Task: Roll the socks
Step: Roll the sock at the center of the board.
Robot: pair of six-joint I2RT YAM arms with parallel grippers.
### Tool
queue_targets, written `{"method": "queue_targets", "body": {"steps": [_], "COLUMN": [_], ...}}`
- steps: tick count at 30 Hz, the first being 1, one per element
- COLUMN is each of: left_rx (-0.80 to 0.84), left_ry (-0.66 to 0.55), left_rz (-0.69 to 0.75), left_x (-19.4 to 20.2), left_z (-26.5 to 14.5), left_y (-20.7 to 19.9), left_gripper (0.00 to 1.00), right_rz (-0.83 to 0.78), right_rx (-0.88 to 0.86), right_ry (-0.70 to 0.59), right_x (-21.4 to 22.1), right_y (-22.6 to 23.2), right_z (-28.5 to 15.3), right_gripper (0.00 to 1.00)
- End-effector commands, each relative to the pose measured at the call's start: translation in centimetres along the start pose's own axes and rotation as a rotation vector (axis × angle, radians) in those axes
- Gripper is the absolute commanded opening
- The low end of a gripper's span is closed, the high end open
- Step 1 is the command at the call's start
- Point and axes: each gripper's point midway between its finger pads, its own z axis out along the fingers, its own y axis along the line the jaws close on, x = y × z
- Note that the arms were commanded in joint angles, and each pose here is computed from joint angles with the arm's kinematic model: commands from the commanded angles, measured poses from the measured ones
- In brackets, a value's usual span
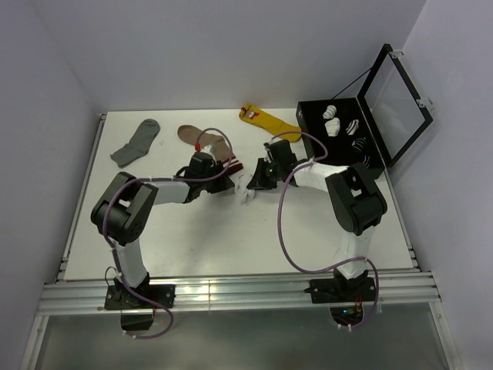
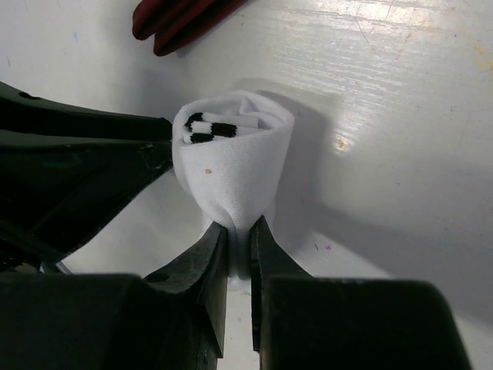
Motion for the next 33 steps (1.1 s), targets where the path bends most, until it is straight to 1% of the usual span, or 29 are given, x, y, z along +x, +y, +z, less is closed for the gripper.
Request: {"method": "queue_targets", "body": {"steps": [1,4,5,7,11,14,16,21,23,26,28,33], "left_rx": [0.087,0.107,0.101,0.099,0.103,0.109,0.116,0.180,0.182,0.201,0.208,0.233], "left_ry": [-0.006,-0.010,-0.008,-0.020,-0.033,-0.036,-0.011,-0.030,-0.023,-0.001,0.008,0.025], "left_rz": [-0.002,-0.008,-0.012,-0.013,-0.005,0.004,0.001,-0.008,-0.004,-0.012,-0.018,-0.038], "left_x": [0.4,0.7,1.0,0.9,0.6,0.5,1.2,1.3,1.4,2.0,2.5,3.5], "left_z": [0.2,-0.1,-0.2,-0.6,-0.8,-0.6,-0.2,-0.8,-0.8,-0.5,-0.3,-0.2], "left_y": [-2.4,-2.9,-2.6,-2.6,-2.7,-2.7,-2.6,-3.4,-3.5,-3.8,-4.0,-4.6], "left_gripper": [0.36,0.41,0.46,0.48,0.49,0.47,0.45,0.43,0.43,0.38,0.37,0.35], "right_rz": [-0.030,-0.032,-0.032,-0.034,-0.033,-0.032,-0.035,-0.044,-0.052,-0.064,-0.075,-0.105], "right_rx": [0.045,0.048,0.048,0.047,0.048,0.055,0.063,0.075,0.098,0.144,0.162,0.262], "right_ry": [0.004,0.011,0.011,0.010,0.012,0.015,0.019,0.017,0.023,0.025,0.035,0.008], "right_x": [-0.3,-0.2,-0.2,-0.2,-0.2,-0.2,-0.3,-0.5,-0.4,-0.6,-0.5,-1.3], "right_y": [-0.1,-0.1,-0.1,-0.1,-0.1,-0.2,-0.2,-0.1,-0.4,-0.7,-0.5,-0.9], "right_z": [-1.1,-1.1,-1.2,-1.2,-1.2,-1.2,-1.3,-1.5,-1.5,-1.5,-1.5,-1.9], "right_gripper": [0.00,0.00,0.00,0.00,0.00,0.00,0.00,0.00,0.00,0.00,0.00,0.00]}}
